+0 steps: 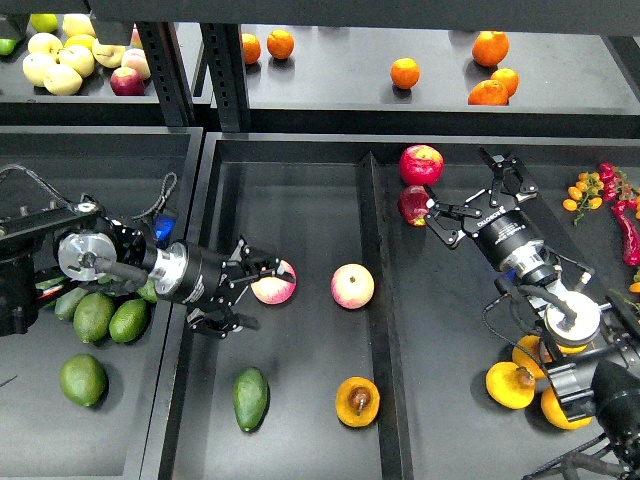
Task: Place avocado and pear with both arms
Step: 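Move the left gripper down to the green avocado in the tray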
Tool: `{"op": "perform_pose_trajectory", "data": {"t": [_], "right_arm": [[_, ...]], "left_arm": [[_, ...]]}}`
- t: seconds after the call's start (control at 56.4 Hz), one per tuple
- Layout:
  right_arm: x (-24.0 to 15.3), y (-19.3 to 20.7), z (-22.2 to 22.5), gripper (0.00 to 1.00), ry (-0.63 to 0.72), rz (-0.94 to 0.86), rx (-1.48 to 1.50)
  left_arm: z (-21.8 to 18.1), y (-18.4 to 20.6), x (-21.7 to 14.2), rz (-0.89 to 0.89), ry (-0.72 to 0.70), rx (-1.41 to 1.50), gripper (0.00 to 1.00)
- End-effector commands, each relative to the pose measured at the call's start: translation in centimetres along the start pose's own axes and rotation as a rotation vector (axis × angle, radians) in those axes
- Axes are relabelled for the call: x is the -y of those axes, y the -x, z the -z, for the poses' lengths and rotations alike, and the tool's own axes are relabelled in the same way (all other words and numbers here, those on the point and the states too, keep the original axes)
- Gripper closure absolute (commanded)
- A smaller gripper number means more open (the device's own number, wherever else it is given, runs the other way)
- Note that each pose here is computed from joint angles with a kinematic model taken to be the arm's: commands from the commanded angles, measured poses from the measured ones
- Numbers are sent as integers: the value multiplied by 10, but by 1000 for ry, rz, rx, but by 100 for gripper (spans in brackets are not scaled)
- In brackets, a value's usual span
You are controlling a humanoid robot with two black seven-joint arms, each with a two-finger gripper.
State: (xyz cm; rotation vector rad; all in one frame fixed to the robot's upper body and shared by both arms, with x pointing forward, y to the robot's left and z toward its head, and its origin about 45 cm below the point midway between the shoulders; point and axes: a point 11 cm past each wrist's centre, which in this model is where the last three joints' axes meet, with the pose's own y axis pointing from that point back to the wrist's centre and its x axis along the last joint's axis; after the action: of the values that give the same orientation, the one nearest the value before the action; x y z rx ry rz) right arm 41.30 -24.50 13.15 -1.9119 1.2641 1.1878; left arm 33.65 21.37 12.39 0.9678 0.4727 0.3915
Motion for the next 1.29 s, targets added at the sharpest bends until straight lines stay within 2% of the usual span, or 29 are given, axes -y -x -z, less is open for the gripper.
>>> {"op": "perform_pose_trajectory", "data": {"t": [0.0, 0.656, 1.276], "right_arm": [[-1, -1, 0, 0, -1, -3, 2], [-7, -8, -5, 0, 3, -20, 9], [-11, -10, -4, 0, -6, -23, 16]], "left_arm": [[3, 7, 13, 14, -31, 22, 8], [54, 34, 66, 38, -210, 140, 9], [57, 37, 89, 20, -253, 177, 9]]}}
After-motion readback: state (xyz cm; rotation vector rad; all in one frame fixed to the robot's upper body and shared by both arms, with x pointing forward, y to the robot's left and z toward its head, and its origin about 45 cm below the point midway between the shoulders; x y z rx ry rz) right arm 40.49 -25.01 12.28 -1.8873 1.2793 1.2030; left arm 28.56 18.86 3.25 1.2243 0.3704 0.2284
